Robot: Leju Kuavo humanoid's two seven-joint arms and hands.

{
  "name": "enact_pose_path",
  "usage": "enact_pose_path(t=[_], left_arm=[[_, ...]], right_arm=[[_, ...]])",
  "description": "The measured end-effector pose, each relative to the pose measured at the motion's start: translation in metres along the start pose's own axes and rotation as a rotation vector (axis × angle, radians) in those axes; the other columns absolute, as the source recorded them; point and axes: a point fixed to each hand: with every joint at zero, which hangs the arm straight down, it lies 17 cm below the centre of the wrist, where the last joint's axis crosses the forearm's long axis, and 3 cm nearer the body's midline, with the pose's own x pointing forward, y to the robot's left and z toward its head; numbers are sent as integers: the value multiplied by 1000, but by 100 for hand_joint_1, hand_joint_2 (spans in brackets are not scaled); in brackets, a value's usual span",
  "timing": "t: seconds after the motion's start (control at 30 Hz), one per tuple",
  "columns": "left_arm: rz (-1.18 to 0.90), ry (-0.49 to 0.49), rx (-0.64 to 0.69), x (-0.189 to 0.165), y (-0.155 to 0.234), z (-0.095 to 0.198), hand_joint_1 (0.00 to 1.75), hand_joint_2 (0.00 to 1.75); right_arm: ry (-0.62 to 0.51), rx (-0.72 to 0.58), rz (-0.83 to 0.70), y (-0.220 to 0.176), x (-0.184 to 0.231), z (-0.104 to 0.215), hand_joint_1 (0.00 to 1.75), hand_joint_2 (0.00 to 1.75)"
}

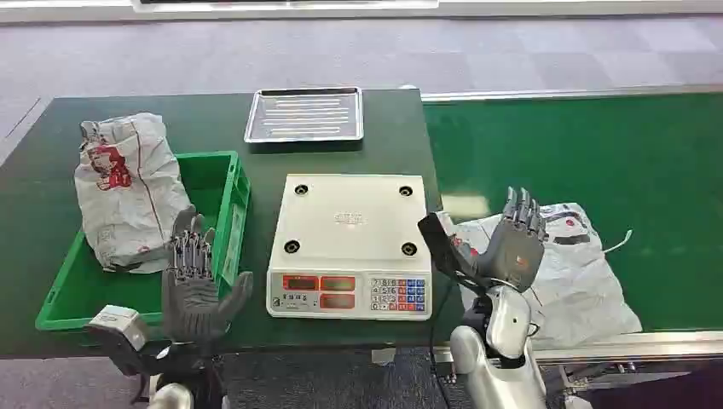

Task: Moved the parcel from conveyor to table for the left to box.

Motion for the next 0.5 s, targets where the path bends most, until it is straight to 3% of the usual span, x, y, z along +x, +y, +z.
enact_pose_path(t=[0.27,0.37,0.5], left_arm=[[-1,0,2,0,0,0,0,175],[-1,0,1,0,0,0,0,175],[-5,1,-11,-4,-4,-5,0,175]], right_arm=[[58,52,35,13,-21,-1,0,175],[114,254,120,50,-36,10,0,175],[80,540,180,117,-45,37,0,175]])
